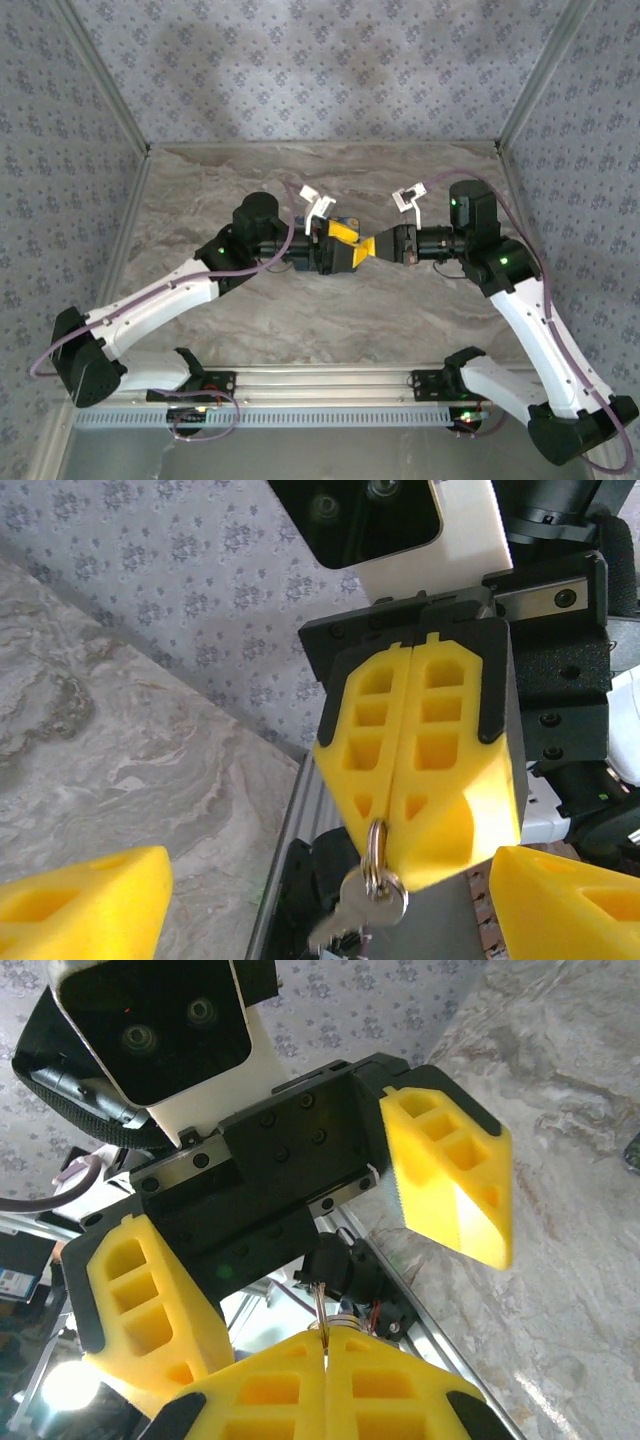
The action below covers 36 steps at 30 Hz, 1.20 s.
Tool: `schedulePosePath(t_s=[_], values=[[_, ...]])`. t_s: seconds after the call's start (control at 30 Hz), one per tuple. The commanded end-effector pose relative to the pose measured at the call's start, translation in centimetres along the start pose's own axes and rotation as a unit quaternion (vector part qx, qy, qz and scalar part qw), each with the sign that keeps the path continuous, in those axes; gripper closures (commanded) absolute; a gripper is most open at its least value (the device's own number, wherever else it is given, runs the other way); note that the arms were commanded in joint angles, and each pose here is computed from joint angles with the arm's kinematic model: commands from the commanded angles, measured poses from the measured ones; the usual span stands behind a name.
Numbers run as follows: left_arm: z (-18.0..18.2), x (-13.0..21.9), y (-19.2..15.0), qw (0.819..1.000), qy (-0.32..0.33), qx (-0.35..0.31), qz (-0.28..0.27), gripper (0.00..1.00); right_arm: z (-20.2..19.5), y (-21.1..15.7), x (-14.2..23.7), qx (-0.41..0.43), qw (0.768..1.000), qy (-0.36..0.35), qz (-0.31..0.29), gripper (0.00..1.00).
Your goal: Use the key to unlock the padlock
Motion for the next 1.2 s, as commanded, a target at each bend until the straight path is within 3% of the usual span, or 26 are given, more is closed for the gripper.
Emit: schedulePosePath(t_s=[0.0, 0.4, 0.53, 0.6, 0.73, 0.93, 1.17], values=[[-2.5, 0.0, 1.0, 0.999, -0.036, -0.039, -0.005, 0.25, 1.4, 0.0, 0.3, 0.011, 1.000, 0.027, -0.002, 1.00], [-2.9, 1.2, 0.4, 0.999, -0.026, -0.044, -0.010, 0.72, 1.2, 0.0, 0.3, 0.008, 1.000, 0.021, -0.003, 1.00], [-2.6, 1.1, 0.2, 0.999, -0.022, -0.040, -0.007, 0.71, 1.2, 0.1, 0.4, 0.009, 1.000, 0.021, -0.005, 1.00], [-2.3, 1.1, 0.2, 0.999, -0.015, -0.037, -0.009, 0.52, 1.2, 0.1, 0.4, 0.009, 1.000, 0.021, -0.005, 1.00], [-2.4, 1.0, 0.2, 0.999, -0.019, -0.038, -0.011, 0.43, 1.4, 0.1, 0.4, 0.008, 1.000, 0.025, -0.005, 1.00], [-2.6, 0.2, -0.5, 0.999, -0.028, -0.037, 0.006, 0.47, 1.5, 0.3, 0.5, 0.008, 1.000, 0.027, -0.008, 1.00], [-2.5, 0.4, -0.7, 0.999, -0.023, -0.038, 0.002, 0.69, 1.4, 0.5, 0.8, 0.005, 1.000, 0.026, -0.013, 1.00]])
Point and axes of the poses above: each hand's point on the last joint's axis, 136 mm out from that joint toward the fingers, its own x axis back along the fingers, its own z axis along the line the jaws close on, y = z × x, the point moved 2 cm from there along x, back along the fingers, and after that the axes turned 15 degrees about x, right-handed, at the moved point
